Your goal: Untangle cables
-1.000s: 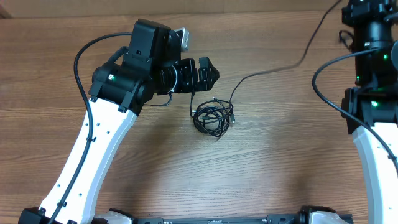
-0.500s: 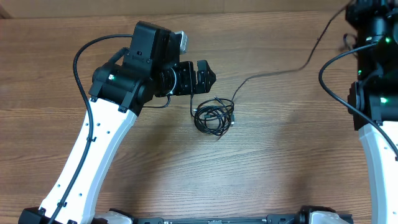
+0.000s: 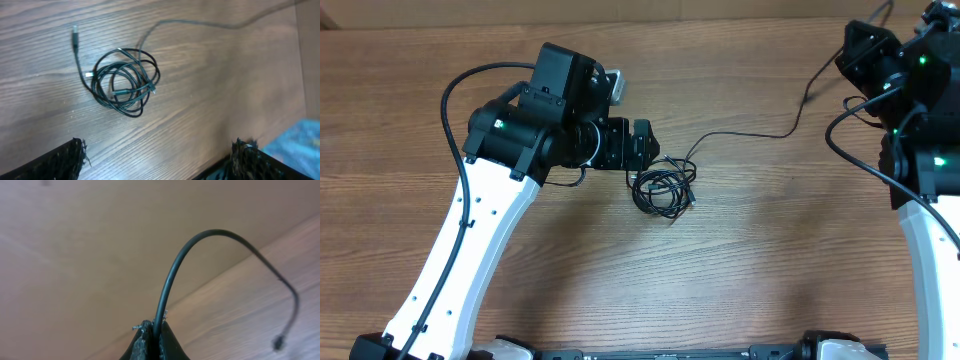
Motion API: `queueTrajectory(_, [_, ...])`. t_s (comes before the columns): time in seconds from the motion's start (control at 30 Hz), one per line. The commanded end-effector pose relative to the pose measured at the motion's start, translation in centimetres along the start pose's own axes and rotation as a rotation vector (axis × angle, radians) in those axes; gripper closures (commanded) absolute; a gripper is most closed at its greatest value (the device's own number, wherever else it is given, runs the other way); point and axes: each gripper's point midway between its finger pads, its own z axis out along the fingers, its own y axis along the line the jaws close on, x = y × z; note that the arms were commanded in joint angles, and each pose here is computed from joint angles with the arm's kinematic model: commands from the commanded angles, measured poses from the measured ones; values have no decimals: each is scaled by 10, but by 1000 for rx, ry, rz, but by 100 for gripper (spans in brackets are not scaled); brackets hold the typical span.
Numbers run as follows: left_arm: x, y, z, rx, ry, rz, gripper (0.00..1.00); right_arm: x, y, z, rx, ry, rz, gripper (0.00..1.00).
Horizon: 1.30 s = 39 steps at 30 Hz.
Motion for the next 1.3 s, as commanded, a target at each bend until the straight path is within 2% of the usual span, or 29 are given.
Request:
queueTrajectory(0.0, [6,-38,-15,190,-1,241,4,-36,77,-52,-242,-48,20,96])
queueTrajectory(0.1, [21,-85,-25,442,5,475,4,-52,109,-80,-335,-54,91,96])
queueTrajectory(0.17, [24,-98,-26,482,-9,549,3,-57,117,-90,-354,-49,151,96])
queueTrajectory(0.3, [19,-119,-18,466,-70,660,5,-57,136,-108,-427,3,272,96])
queueTrajectory(0.4, [8,-128,-9,379,-144,733,16,-52,142,-114,-455,61,374,96])
queueTrajectory(0.47, [-4,-125,-3,268,-196,723,13,-47,146,-115,-472,113,444,96])
queueTrajectory(0.53, [-11,-127,-1,223,-230,717,13,-43,150,-117,-484,156,496,96])
queueTrajectory(0.7, [-20,-154,-5,270,-319,776,13,-37,154,-120,-497,229,593,96])
queueTrajectory(0.93, [-41,-175,-18,307,-453,815,5,-26,163,-127,-528,320,617,96])
queueTrajectory(1.07, [-57,-180,-26,297,-531,781,5,-26,167,-130,-550,338,624,96])
queueTrajectory(1.17, [-63,-185,-30,311,-561,766,13,-27,169,-132,-557,338,628,96])
queueTrajectory(1.27, [-67,-187,-28,318,-572,758,31,-26,172,-134,-575,352,621,96])
